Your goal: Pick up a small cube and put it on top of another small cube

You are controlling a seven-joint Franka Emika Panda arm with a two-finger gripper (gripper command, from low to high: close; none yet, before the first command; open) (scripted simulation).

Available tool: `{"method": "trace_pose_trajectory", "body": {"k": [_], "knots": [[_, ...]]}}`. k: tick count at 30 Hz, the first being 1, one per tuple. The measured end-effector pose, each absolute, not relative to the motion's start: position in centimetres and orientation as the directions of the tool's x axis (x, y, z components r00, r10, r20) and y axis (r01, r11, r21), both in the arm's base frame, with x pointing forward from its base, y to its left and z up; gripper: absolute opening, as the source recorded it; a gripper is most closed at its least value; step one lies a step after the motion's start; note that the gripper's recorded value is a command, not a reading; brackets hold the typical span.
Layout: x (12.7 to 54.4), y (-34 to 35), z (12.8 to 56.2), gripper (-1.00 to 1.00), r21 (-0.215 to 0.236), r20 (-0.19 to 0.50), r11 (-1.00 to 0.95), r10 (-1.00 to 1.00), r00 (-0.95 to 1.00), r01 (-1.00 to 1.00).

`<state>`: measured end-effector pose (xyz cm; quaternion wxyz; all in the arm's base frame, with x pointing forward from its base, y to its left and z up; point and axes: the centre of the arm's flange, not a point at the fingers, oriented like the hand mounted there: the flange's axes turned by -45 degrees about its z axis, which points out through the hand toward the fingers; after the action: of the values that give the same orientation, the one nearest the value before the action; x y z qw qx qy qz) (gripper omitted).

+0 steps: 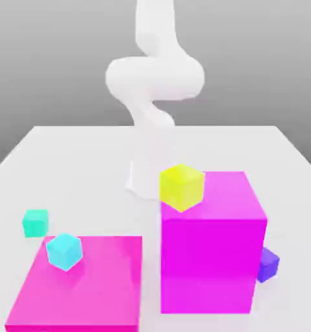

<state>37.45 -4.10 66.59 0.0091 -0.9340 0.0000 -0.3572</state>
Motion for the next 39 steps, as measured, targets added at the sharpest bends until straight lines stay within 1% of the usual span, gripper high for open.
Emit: {"method": "trace_pose_trajectory", "body": {"k": [2,5,10,13,16,22,26,27,29,33,39], "knots": [[39.3,-7.4,62.5,0.00,-0.022,0.623,-1.000,0.001,0.782,0.019],[40.9,-11.7,56.2,0.00,-0.030,0.558,-0.999,0.011,0.830,0.033],[40.9,-17.9,45.6,0.00,-0.037,0.445,-0.998,0.028,0.895,0.050],[39.4,-21.0,39.5,0.00,-0.038,0.374,-0.998,0.038,0.927,0.057],[36.8,-23.8,33.8,0.00,-0.036,0.300,-0.997,0.049,0.953,0.062],[29.1,-27.8,24.5,0.00,-0.020,0.143,-0.997,0.069,0.987,0.072],[21.5,-30.3,20.3,0.00,-0.003,0.030,-0.999,0.047,0.998,0.047],[20.5,-30.6,19.8,0.00,0.001,0.015,-0.999,0.044,0.999,0.044],[20.9,-30.3,19.3,0.00,0.009,0.004,-0.997,0.078,0.997,0.078],[21.0,-30.8,18.4,0.00,0.022,0.001,-0.996,0.086,0.996,0.086],[21.0,-31.0,16.3,0.00,0.026,-0.001,-0.996,0.089,0.996,0.089]]}}
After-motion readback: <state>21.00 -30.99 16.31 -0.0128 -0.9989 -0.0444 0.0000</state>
